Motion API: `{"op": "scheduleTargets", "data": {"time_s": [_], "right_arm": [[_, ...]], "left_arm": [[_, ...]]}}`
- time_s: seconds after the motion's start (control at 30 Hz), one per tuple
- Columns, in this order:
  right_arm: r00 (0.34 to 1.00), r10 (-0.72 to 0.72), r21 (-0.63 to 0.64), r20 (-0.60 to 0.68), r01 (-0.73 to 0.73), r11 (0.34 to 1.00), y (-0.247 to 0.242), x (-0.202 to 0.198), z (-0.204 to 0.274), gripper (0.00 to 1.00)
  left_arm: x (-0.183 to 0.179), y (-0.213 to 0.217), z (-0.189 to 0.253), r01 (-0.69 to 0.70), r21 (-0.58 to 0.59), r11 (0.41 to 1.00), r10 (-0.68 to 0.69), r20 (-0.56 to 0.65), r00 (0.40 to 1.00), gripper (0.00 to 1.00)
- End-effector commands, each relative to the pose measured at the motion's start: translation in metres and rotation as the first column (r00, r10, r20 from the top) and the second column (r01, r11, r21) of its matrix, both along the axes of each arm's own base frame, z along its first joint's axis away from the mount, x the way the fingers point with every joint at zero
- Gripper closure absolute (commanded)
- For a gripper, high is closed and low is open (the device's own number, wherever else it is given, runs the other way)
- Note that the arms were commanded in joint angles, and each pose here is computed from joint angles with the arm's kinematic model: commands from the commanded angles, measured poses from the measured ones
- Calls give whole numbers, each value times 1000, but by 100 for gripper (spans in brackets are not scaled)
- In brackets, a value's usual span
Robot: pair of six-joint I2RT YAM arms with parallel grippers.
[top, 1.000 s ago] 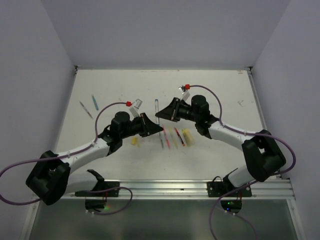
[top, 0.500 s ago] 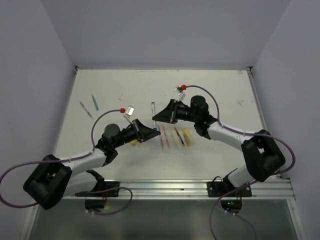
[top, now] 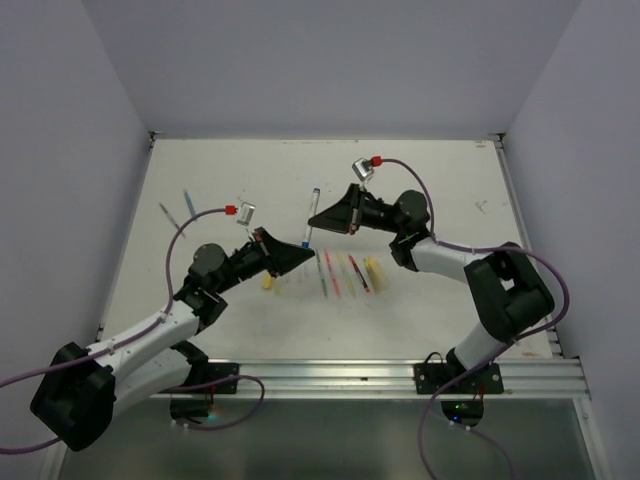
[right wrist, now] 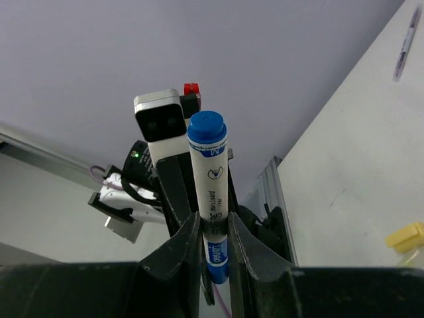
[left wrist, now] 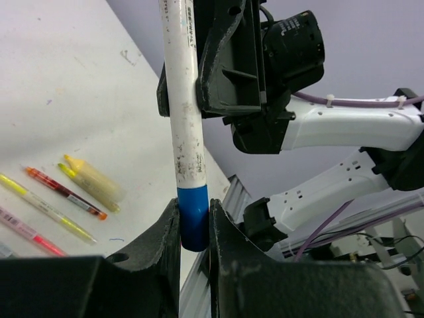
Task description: Open the pen caps
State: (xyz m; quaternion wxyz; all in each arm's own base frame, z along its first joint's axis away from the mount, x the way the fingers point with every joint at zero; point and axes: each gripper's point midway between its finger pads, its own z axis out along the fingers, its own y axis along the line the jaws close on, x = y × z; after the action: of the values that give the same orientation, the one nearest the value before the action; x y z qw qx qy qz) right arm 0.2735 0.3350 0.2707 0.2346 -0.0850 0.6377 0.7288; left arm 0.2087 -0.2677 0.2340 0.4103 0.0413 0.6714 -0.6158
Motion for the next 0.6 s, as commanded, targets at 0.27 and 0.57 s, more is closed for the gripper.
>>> {"op": "scheduleTargets", "data": {"time_s": [0.27,0.57], "right_arm": [[870,-477,-125,129,491,862,-44,82,10,100],[746,-661,-141,80,665,733,-64,99,27,100]], "left_arm": [[25,52,-31,-317,429,846,352,-2,936,100],[19,27,-22,-248,349,903,235,80,969,100]]}}
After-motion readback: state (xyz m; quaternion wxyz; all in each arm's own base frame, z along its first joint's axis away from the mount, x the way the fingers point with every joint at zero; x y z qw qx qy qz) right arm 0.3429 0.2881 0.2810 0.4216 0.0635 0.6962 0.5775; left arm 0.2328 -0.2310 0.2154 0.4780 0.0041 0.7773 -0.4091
